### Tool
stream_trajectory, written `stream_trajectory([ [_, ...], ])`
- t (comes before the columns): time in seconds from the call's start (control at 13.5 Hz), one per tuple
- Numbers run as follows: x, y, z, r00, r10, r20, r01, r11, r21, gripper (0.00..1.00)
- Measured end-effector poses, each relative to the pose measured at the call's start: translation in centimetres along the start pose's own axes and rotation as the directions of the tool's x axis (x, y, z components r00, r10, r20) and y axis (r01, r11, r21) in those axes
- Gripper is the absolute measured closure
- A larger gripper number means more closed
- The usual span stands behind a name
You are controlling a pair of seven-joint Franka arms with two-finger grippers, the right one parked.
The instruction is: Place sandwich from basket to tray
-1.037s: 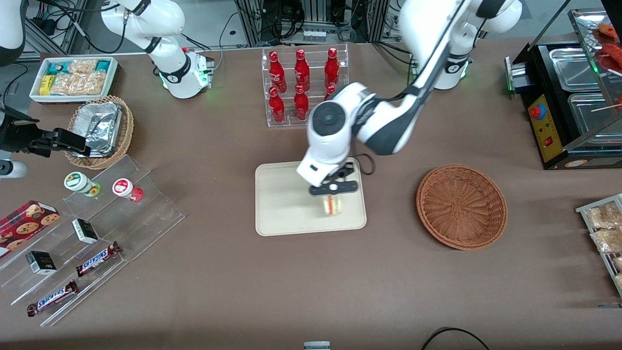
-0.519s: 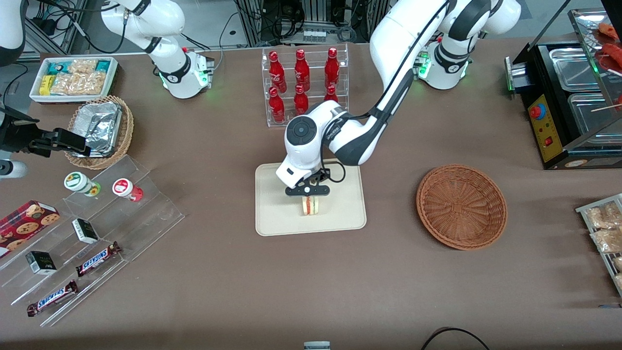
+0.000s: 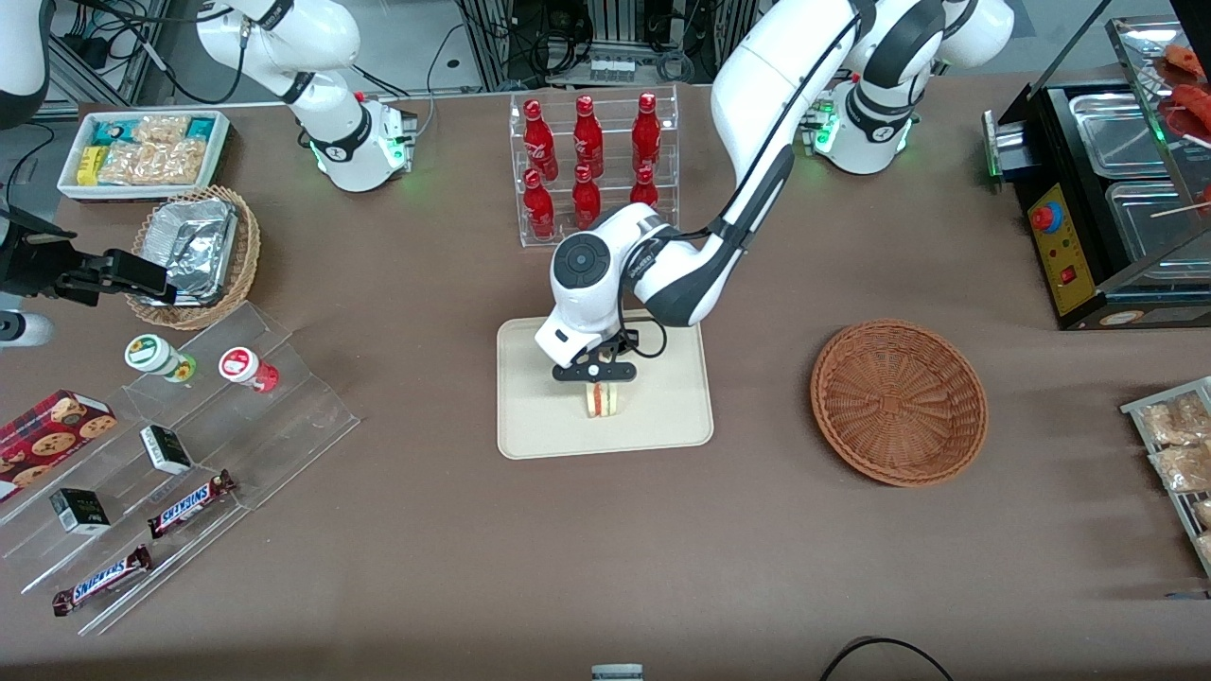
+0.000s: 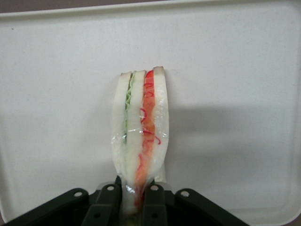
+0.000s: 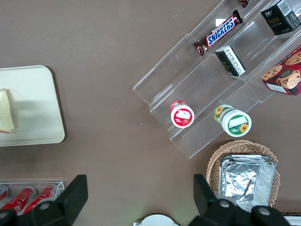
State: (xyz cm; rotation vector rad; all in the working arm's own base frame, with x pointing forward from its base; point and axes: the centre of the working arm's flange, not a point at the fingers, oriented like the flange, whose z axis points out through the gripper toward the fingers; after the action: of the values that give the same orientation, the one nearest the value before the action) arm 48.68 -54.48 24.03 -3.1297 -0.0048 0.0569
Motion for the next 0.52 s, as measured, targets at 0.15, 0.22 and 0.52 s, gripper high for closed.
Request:
stream_trajectory([
  [0.15,0.1,0.0,-0.1,1.000,0.000,-0.002,0.000,1.000,-0.002,0.57],
  [0.22,0.3,0.1,-0.5,1.000,-0.002,-0.008,0.002,1.000,-0.006,0.48],
  [0.52,2.3,-1.2,-5.8,0.998,-0.041,-0.040,0.040,0.999,-0.022,0.05],
])
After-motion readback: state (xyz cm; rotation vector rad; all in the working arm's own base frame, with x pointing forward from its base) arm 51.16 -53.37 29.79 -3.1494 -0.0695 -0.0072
